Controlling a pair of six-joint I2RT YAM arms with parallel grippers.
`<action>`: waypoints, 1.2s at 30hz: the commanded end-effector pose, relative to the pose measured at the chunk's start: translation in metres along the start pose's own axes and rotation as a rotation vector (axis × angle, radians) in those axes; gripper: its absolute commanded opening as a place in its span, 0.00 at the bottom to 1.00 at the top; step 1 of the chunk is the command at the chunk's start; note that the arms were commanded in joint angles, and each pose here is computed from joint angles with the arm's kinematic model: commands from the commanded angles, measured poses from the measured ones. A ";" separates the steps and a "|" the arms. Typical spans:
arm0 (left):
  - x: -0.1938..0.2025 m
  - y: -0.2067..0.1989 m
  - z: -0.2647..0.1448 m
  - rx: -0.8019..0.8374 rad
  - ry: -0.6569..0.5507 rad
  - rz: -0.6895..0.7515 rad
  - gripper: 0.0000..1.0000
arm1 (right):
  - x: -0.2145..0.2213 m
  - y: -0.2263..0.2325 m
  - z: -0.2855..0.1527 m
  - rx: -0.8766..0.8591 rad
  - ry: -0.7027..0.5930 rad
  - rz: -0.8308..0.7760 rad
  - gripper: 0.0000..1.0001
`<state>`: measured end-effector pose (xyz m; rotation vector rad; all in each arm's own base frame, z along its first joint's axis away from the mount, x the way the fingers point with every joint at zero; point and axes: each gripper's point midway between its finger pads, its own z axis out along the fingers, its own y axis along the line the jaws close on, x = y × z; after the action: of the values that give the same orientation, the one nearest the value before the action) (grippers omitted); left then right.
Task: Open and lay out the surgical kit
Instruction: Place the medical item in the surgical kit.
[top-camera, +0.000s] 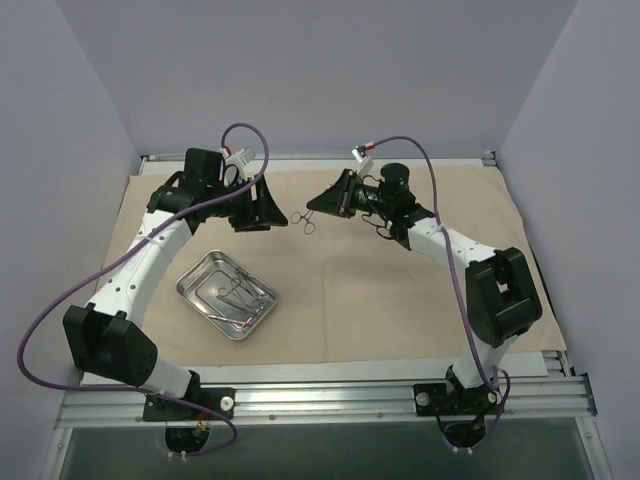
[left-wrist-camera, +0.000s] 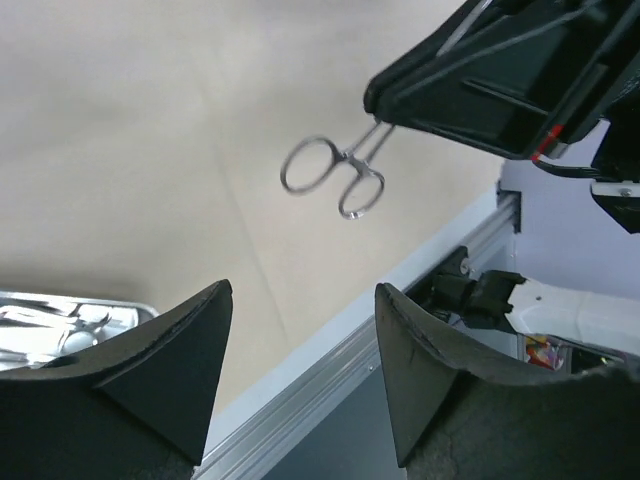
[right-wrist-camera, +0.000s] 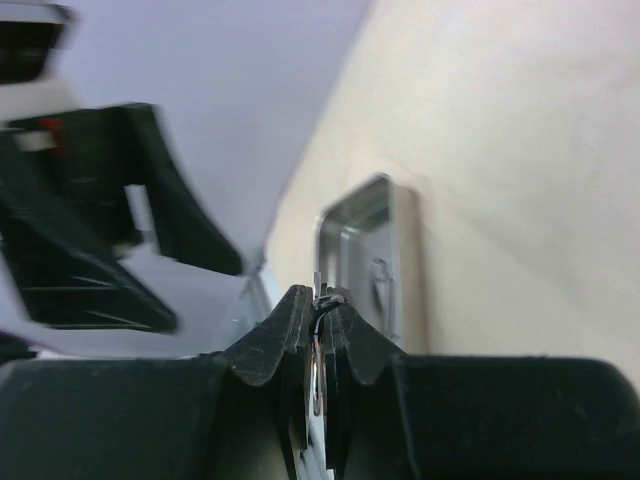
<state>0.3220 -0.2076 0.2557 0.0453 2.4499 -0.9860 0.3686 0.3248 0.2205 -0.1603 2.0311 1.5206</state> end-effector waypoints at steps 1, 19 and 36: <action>-0.011 -0.049 -0.001 0.257 -0.036 0.128 0.67 | -0.016 0.118 -0.027 -0.392 -0.028 -0.135 0.00; -0.020 -0.076 0.005 0.393 -0.018 0.129 0.02 | -0.031 0.088 -0.026 -0.181 0.007 -0.130 0.37; 0.073 -0.023 0.027 0.197 0.308 0.101 0.02 | 0.022 0.029 -0.116 0.399 0.215 -1.231 0.68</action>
<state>0.2815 -0.2481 0.2182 0.3128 2.5853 -1.2131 0.3076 0.2351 0.2560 -0.8431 1.9021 0.4672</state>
